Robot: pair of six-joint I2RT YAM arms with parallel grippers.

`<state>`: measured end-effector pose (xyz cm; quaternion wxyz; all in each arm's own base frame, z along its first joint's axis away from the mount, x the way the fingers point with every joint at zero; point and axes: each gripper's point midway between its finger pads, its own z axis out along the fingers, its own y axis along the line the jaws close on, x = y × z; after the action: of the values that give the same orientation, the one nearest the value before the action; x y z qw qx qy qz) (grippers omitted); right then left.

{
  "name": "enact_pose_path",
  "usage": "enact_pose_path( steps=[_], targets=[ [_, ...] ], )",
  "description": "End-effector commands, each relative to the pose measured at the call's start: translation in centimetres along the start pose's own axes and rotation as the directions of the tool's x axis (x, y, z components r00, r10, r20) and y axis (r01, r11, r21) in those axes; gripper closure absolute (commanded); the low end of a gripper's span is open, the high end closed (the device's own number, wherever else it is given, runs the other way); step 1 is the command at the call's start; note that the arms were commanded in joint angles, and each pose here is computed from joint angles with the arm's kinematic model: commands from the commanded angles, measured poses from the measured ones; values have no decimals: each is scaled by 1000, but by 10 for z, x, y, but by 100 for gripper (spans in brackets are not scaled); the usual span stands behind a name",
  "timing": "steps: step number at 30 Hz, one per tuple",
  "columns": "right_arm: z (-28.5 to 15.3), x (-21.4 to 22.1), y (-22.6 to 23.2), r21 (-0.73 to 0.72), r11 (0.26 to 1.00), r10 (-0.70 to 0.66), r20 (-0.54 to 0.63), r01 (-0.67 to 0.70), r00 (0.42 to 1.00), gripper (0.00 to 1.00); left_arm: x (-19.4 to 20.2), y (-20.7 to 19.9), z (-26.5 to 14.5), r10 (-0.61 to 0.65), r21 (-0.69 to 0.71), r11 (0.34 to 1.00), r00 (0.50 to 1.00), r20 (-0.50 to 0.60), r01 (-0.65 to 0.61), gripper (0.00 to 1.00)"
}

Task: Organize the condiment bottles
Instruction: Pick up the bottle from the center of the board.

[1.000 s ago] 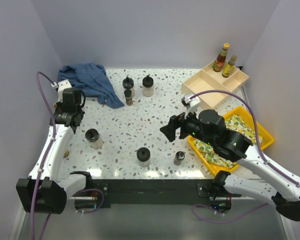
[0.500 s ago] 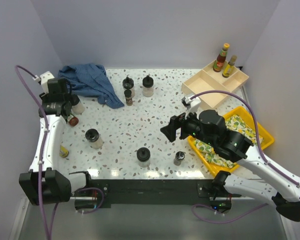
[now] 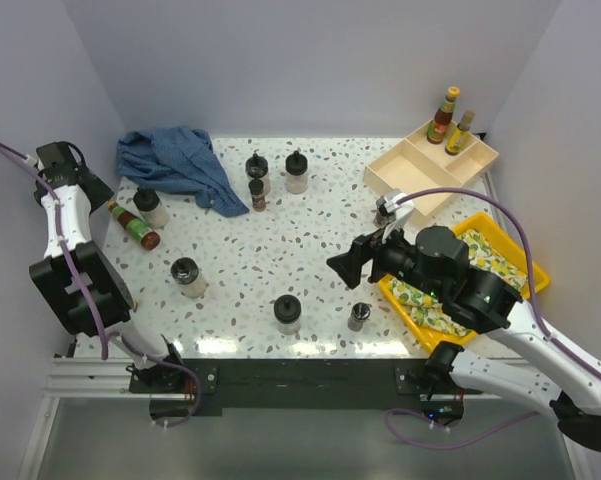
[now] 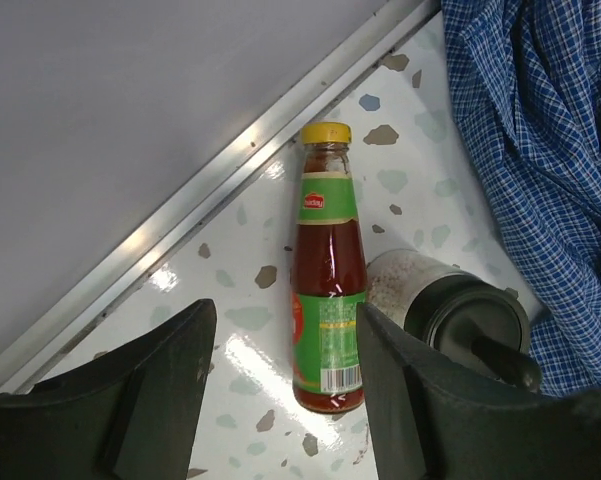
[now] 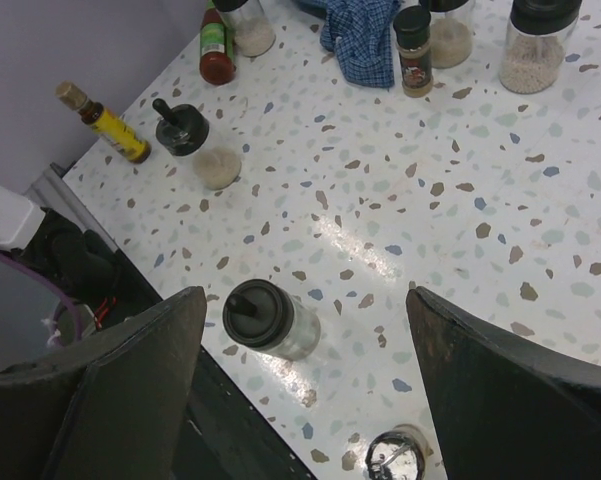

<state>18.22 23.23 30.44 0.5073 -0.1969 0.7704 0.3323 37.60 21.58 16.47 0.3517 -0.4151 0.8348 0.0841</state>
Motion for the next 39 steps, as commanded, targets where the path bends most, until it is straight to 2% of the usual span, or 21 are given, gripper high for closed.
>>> enact_pose_path(
  steps=[1,16,24,28,31,32,34,35,38,39],
  targets=[
    [-5,-9,4,-29,999,-26,51,27,998,14,-11,-21,14,10,101,995,1000,-16,-9,36],
    [0,-11,-5,12,997,-79,63,78,995,12,27,-30,96,-13,110,993,982,-188,35,32],
    [4,-10,-7,21,997,-77,72,76,994,12,48,-32,125,5,127,992,970,-245,27,30],
    [9,-8,-9,33,997,-75,58,73,995,12,66,-23,134,-2,88,996,962,-273,27,31],
    [9,-10,-7,29,997,-72,65,70,995,12,76,-20,141,-1,75,997,957,-291,24,46],
    [8,-11,-7,28,997,-70,68,68,995,12,78,-20,141,-1,79,997,954,-299,26,62],
    [7,-14,-6,29,997,-68,75,66,995,12,73,-20,137,-7,75,997,957,-289,30,76],
    [5,-15,-6,27,997,-68,77,66,995,12,68,-21,134,-6,74,997,962,-275,27,87],
    [2,-18,-5,26,998,-61,79,59,995,12,41,-26,115,-1,87,996,978,-208,20,100],
    [1,-20,-4,25,998,-58,82,56,995,12,22,-31,102,0,93,996,987,-161,16,100]
  ],
)
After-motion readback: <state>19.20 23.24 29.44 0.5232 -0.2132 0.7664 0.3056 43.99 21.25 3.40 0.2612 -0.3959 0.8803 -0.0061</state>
